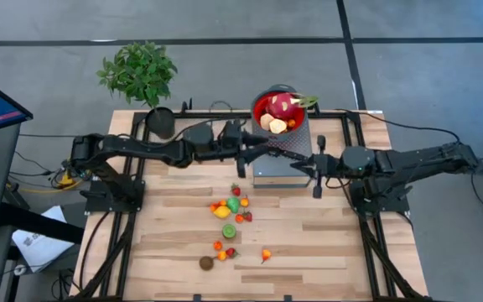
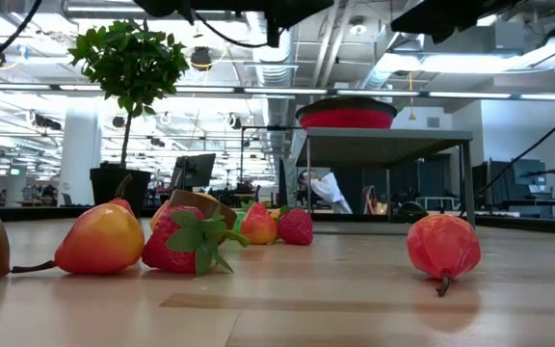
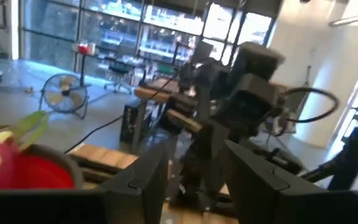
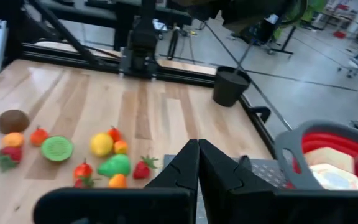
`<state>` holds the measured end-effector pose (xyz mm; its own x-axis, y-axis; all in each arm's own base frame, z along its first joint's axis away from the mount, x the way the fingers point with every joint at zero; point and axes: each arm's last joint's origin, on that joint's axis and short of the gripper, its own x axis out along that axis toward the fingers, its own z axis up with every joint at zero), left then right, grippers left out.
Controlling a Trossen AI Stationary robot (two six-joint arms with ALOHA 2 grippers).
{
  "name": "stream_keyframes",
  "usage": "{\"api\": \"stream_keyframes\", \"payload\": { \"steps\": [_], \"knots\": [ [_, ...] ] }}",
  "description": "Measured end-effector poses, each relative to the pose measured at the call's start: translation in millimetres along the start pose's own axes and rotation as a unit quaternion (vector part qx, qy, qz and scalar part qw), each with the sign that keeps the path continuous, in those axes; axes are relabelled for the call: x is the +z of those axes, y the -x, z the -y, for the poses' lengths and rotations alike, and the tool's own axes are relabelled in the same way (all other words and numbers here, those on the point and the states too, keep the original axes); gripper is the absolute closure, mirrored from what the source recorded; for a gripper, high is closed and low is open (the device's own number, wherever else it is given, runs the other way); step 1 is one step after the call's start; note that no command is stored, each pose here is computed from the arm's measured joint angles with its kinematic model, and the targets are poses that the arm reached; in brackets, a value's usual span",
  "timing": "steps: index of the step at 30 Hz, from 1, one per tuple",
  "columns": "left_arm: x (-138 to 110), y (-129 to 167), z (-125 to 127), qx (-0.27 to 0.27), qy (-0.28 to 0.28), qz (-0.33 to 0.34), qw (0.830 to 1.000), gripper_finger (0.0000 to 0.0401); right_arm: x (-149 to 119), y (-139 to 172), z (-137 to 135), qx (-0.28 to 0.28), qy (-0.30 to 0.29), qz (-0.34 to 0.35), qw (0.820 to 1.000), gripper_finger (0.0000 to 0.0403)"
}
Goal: Pick & Place Fruit
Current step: Put the yellow pear into the red colander on the shelf
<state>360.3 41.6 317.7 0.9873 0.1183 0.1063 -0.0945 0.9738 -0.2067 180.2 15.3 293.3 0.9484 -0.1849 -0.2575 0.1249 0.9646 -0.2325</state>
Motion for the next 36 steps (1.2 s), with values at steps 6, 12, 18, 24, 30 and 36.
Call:
{"api": "stream_keyframes", "payload": {
  "steps": [6,12,18,24,30,36],
  "knots": [
    [-13.9,36.5,6.9,0.013,0.003,-0.017,1.000,0.0289,0.7,2.1,-7.1,0.020,0.006,0.002,1.000,0.0400],
    [-28.0,76.5,26.6,0.008,-0.002,-0.028,1.000,0.0307,1.0,2.4,-8.6,0.024,-0.011,0.004,1.000,0.0400],
    [-40.9,107.7,44.3,0.001,-0.001,-0.034,0.999,0.0311,1.0,2.3,-8.6,0.024,-0.038,0.003,0.999,0.0400],
    [-45.4,129.3,52.7,-0.027,0.003,-0.035,0.999,0.0311,1.5,2.3,-8.4,0.023,-0.041,0.005,0.999,0.0400],
    [-43.0,135.3,54.2,-0.024,0.005,-0.026,0.999,0.0311,1.4,2.3,-8.6,0.024,-0.059,0.004,0.998,0.0400],
    [-42.5,135.6,54.7,-0.025,0.014,-0.025,0.999,0.0311,1.7,2.3,-8.5,0.023,-0.079,0.005,0.997,0.0400]
  ]
}}
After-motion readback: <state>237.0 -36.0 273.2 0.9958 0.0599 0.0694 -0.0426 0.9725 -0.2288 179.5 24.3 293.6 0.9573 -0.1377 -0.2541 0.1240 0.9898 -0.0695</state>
